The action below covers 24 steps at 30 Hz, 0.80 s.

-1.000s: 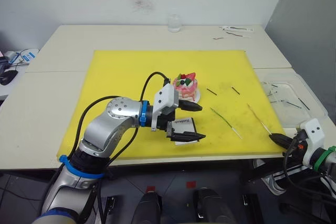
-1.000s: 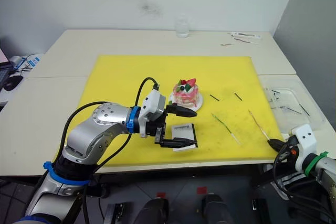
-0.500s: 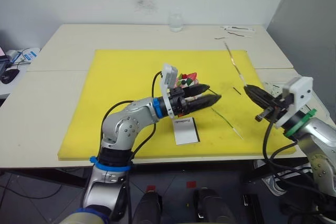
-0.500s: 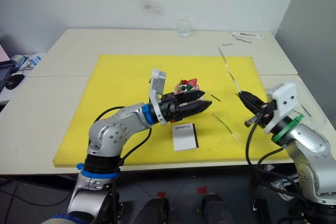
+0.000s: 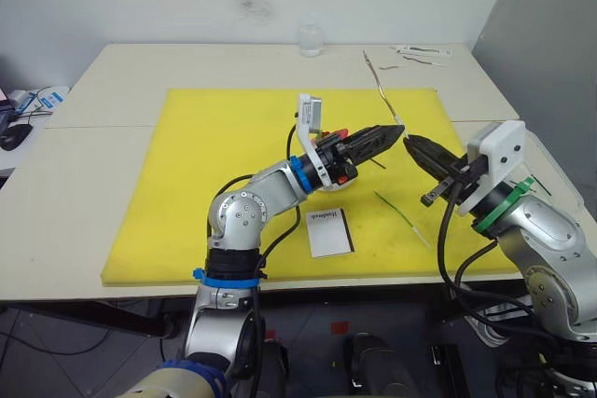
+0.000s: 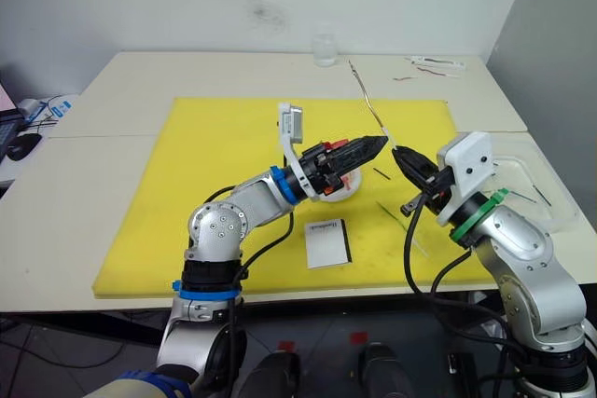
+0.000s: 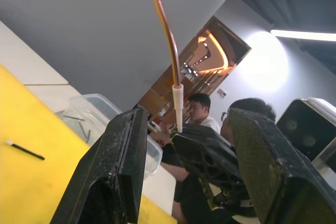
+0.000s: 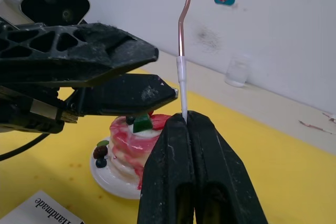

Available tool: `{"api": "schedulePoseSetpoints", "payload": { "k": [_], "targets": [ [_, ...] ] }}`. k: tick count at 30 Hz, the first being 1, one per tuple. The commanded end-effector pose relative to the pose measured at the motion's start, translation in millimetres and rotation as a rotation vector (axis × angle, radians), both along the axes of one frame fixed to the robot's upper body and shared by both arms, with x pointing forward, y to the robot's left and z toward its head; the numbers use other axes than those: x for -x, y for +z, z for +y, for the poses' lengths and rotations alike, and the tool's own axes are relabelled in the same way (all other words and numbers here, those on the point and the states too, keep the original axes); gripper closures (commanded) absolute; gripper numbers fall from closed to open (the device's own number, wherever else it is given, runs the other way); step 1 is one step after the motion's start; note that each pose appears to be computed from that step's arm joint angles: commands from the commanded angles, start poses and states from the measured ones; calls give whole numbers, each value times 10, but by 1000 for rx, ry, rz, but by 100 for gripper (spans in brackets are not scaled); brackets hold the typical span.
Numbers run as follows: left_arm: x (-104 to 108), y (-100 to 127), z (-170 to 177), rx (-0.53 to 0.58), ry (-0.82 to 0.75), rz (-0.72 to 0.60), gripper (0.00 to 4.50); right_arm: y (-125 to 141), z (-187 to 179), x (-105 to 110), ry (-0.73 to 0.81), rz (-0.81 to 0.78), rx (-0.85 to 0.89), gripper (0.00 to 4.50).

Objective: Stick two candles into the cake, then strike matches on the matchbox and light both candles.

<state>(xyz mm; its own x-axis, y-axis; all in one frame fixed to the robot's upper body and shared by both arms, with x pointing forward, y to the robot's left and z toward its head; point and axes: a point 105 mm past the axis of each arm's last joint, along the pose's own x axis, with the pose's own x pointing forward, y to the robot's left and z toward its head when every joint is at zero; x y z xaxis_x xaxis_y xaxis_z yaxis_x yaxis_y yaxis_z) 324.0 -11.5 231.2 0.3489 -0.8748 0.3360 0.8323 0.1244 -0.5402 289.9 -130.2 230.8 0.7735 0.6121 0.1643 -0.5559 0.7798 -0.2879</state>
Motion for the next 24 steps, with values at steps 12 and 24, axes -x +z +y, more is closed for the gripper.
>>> {"api": "schedulePoseSetpoints", "payload": {
  "k": [12,24],
  "targets": [
    [8,191,-37,75,-19,-21,176,99,107,90,44,-38,0,450],
    [78,229,-28,108,-50,-23,255,-1,82,100,37,-14,-5,450]
  ]
}}
